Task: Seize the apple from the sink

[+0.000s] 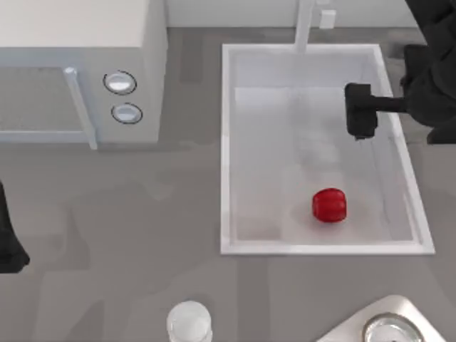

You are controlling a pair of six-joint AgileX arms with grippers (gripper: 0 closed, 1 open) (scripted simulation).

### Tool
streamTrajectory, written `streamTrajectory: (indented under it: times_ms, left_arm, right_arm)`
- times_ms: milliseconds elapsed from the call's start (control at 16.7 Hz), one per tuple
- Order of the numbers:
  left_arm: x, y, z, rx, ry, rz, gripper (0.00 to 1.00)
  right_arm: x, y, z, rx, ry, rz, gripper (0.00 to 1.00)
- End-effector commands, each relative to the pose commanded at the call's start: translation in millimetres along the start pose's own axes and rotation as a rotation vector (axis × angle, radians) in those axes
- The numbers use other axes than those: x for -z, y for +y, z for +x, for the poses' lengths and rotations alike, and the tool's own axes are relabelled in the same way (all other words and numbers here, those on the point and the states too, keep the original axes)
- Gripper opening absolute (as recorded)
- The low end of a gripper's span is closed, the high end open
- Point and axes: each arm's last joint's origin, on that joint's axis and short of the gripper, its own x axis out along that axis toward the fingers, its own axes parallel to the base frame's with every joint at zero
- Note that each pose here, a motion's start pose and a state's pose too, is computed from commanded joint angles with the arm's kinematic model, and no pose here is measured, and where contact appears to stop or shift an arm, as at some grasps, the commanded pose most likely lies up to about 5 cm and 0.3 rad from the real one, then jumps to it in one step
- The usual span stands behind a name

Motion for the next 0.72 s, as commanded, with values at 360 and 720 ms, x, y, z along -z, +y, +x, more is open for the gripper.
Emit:
streamTrajectory:
  times_ms: [360, 720]
  left_arm:
    - [0.0, 0.0, 0.0, 0.000, 0.000, 0.000, 1.00]
    - [0.0, 0.0, 0.0, 0.000, 0.000, 0.000, 1.00]
  right_arm:
    - [-26.5, 42.5, 81.9, 0.092, 0.269, 0.002, 1.00]
    - [-27.5, 48.7, 95.2, 0.109, 0.308, 0.002, 1.00]
